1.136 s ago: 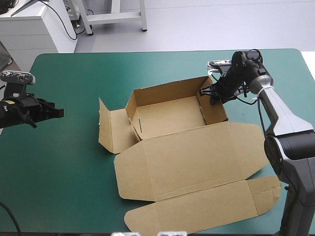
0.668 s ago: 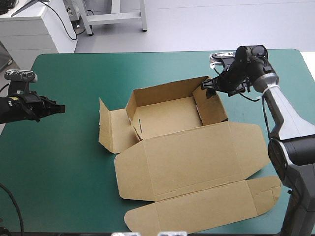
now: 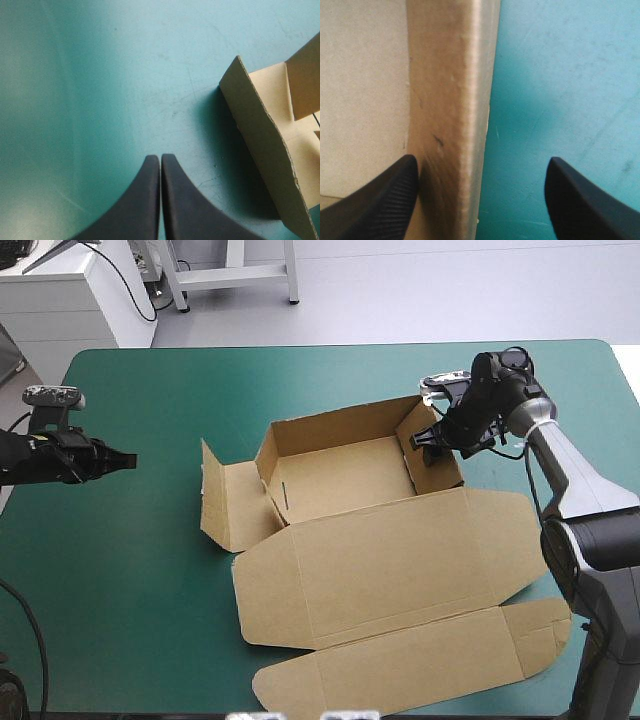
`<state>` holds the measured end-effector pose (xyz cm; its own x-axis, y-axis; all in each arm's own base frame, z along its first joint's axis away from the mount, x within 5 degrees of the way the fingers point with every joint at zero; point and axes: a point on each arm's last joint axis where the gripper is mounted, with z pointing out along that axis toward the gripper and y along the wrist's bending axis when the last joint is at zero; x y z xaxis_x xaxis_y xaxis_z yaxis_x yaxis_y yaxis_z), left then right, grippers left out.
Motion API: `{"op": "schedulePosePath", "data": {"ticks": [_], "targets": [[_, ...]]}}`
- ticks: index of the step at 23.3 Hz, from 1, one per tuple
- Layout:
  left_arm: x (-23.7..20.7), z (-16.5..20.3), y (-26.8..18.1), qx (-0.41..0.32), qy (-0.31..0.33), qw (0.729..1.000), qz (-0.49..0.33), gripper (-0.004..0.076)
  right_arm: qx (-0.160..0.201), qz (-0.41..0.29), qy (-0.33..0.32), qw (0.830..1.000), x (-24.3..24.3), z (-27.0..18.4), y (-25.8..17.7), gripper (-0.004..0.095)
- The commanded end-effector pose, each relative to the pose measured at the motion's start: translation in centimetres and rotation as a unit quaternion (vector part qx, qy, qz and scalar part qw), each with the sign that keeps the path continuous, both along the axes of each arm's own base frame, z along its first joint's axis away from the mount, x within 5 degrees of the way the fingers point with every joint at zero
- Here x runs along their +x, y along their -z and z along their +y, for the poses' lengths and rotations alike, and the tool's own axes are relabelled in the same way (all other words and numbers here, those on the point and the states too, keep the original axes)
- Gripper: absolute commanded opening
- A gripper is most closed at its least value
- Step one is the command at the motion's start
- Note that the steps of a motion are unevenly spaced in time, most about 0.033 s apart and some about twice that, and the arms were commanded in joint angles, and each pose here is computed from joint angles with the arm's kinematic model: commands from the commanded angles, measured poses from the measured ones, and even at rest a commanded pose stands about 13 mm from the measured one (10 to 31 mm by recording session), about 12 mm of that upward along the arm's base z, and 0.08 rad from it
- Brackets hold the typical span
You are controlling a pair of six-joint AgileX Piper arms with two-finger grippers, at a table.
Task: Fold the box
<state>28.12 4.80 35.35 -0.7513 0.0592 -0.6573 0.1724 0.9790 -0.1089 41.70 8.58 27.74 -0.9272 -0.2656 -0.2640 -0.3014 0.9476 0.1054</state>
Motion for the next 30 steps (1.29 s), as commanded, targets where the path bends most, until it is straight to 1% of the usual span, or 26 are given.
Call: {"op": "schedulePosePath", "data": {"ticks": [1,2,3,6,7,9,11,12,13,14,17,18,19,20,21,24,26,28,29,30], "targets": [[-0.3,0.0,-1.9,0.003,-0.012,0.999,-0.048,-0.0008,0.018,-0.038,-0.023,0.999,-0.5,0.2,-2.5,0.0414],[-0.3,0.1,-1.9,0.005,-0.011,0.999,-0.047,-0.0008,0.021,-0.038,-0.031,0.999,-0.5,0.3,-2.5,0.0315],[-0.3,0.1,-1.9,0.007,-0.011,0.999,-0.047,-0.0008,0.021,-0.039,-0.033,0.998,-0.5,0.3,-2.5,0.0195],[-0.3,0.1,-1.9,0.007,-0.011,0.999,-0.047,-0.0008,0.017,-0.037,-0.048,0.998,-0.6,0.2,-2.5,-0.0001],[-0.3,0.1,-1.9,0.007,-0.011,0.999,-0.047,-0.0008,0.018,-0.038,-0.055,0.998,-0.6,0.3,-2.5,-0.0018],[-0.3,0.1,-1.9,0.007,-0.012,0.999,-0.047,-0.0008,0.022,-0.041,-0.075,0.996,-0.6,0.5,-2.4,-0.0020],[-0.3,0.1,-1.9,0.007,-0.012,0.999,-0.047,-0.0008,0.023,-0.046,-0.109,0.993,-0.6,0.6,-2.4,-0.0021],[-0.3,0.1,-1.9,0.009,-0.011,0.999,-0.044,-0.0008,0.032,-0.063,-0.110,0.992,-0.3,0.8,-2.5,-0.0021],[-0.4,0.1,-1.8,0.013,-0.009,0.999,-0.039,-0.0008,0.035,-0.065,-0.104,0.992,-0.3,0.8,-2.6,-0.0021],[-0.5,0.1,-1.7,0.014,-0.005,0.999,-0.030,-0.0008,0.031,-0.052,-0.110,0.992,-0.6,0.8,-2.8,-0.0021],[-0.4,0.1,-1.6,0.015,-0.006,0.999,-0.031,-0.0008,0.013,-0.062,-0.099,0.993,-0.6,0.4,-3.7,-0.0021],[-0.4,0.1,-1.7,0.014,-0.006,0.999,-0.032,-0.0008,0.009,-0.070,-0.096,0.993,-0.8,0.3,-4.3,-0.0021],[-0.4,0.0,-1.7,0.005,-0.008,0.999,-0.033,-0.0008,-0.008,-0.088,-0.083,0.993,-1.2,-0.2,-5.7,-0.0021],[-0.4,0.0,-1.7,0.000,-0.009,0.999,-0.034,-0.0008,-0.014,-0.096,-0.077,0.992,-1.5,-0.4,-6.3,-0.0021],[-0.2,0.0,-1.7,-0.007,-0.012,0.999,-0.040,-0.0008,-0.027,-0.118,-0.064,0.991,-2.5,-0.9,-8.1,-0.0021],[0.4,0.0,-1.2,-0.017,-0.015,0.999,-0.037,-0.0008,-0.025,-0.162,-0.051,0.985,-4.8,-1.4,-11.6,-0.0021],[0.9,0.1,-0.8,-0.024,-0.018,0.999,-0.032,-0.0008,-0.015,-0.187,-0.044,0.981,-6.3,-1.7,-13.6,-0.0021],[2.1,0.0,-0.1,-0.068,-0.027,0.997,-0.034,-0.0008,0.026,-0.212,-0.039,0.976,-8.0,-2.1,-15.9,-0.0021],[2.9,0.0,0.6,-0.091,-0.029,0.995,-0.030,-0.0008,0.066,-0.226,-0.026,0.972,-9.1,-2.9,-17.2,-0.0021],[3.1,0.0,1.0,-0.096,-0.029,0.995,-0.025,-0.0008,0.080,-0.229,-0.018,0.970,-9.3,-3.3,-17.6,-0.0021]]}}
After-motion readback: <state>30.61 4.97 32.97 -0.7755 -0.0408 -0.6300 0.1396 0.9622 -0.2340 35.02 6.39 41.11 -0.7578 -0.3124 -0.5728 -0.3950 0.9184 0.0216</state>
